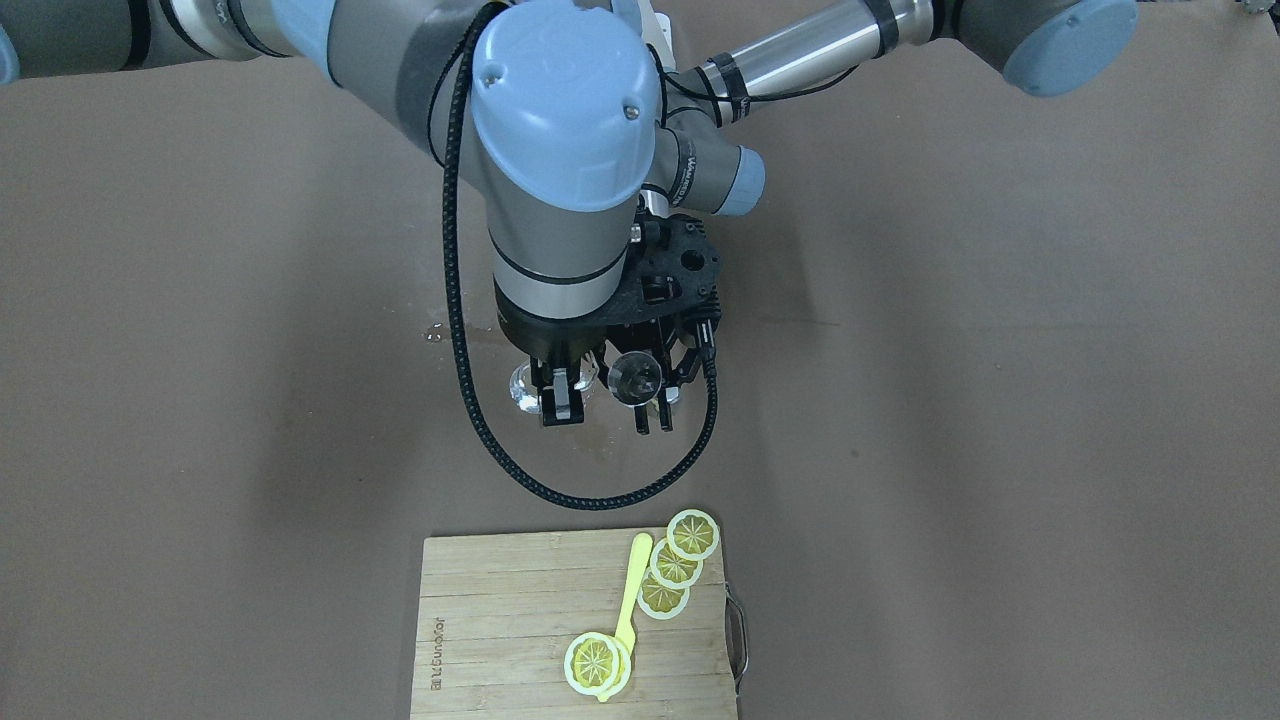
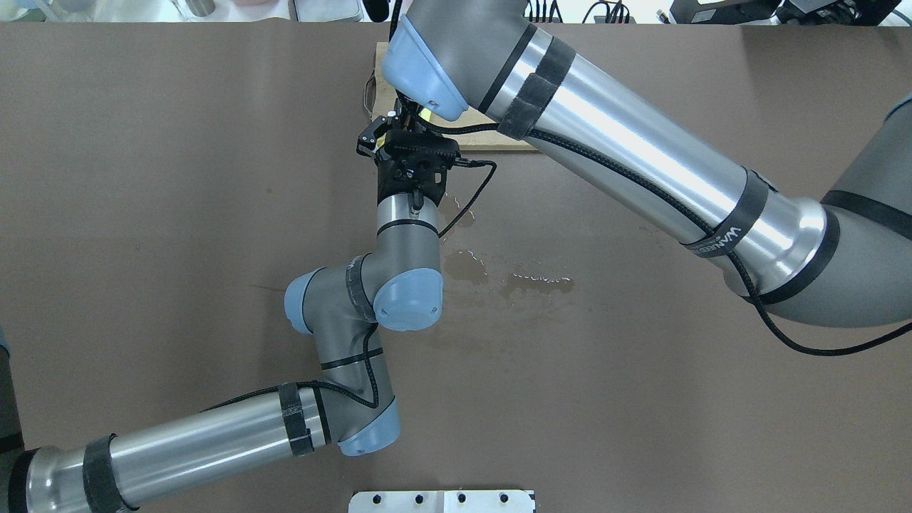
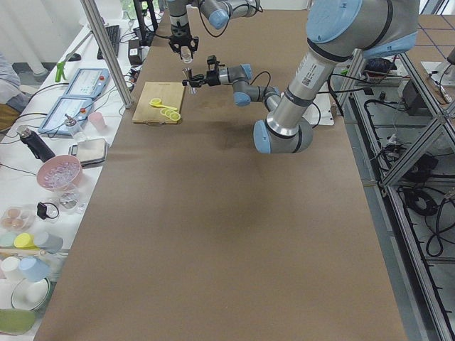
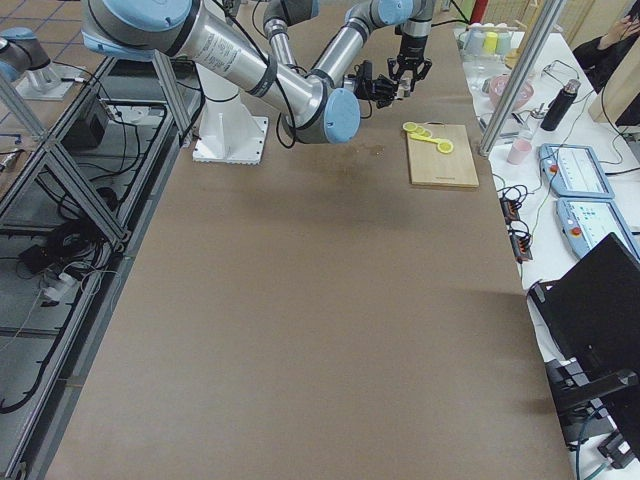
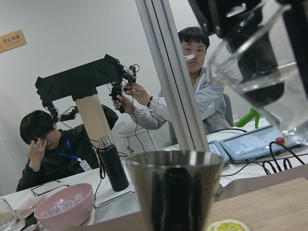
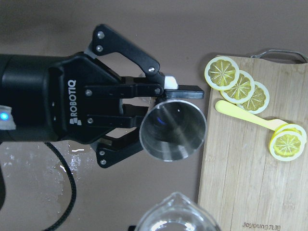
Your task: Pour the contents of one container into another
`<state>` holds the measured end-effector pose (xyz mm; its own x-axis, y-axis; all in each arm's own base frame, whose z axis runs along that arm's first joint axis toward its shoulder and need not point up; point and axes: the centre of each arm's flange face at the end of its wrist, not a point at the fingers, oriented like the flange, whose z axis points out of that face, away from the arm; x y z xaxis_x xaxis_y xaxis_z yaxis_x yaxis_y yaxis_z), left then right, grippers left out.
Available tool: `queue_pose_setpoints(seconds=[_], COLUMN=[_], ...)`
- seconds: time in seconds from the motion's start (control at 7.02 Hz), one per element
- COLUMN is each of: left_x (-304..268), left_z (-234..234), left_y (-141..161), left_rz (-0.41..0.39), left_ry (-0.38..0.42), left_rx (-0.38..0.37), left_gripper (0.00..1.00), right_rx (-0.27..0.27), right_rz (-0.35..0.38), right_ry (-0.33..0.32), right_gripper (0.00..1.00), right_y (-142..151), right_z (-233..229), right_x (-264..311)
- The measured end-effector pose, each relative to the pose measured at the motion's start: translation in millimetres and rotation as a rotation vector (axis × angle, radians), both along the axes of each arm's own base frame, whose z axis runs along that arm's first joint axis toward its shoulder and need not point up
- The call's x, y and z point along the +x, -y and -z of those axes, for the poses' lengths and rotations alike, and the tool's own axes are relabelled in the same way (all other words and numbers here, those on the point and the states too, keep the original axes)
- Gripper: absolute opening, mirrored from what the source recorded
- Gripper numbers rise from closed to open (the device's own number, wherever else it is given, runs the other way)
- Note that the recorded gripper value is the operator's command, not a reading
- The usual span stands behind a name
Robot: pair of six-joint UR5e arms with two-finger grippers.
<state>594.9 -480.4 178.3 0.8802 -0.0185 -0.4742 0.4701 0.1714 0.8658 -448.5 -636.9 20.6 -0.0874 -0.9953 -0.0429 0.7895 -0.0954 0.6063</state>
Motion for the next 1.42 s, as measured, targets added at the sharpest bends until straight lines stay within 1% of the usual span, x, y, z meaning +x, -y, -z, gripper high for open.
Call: queue_pose_setpoints(seconds=[0.85, 1.42], left_x=[0.7, 1.3], left_z=[-0.9, -1.9], left_y=[0.3, 0.6], left_rz=[-0.001, -0.002], left_ry=[0.002, 0.007], left_rx=[-0.001, -0.003], left_gripper=[0.0, 0.0], right_rx=[-0.02, -0.01], right_rz=[0.021, 0.065], right_ry=[-0.101, -0.207], right_gripper=[0.0, 0.0], right_y=[17.6, 5.8], right_z=[21.9, 33.1], right_x=[-29.0, -46.6])
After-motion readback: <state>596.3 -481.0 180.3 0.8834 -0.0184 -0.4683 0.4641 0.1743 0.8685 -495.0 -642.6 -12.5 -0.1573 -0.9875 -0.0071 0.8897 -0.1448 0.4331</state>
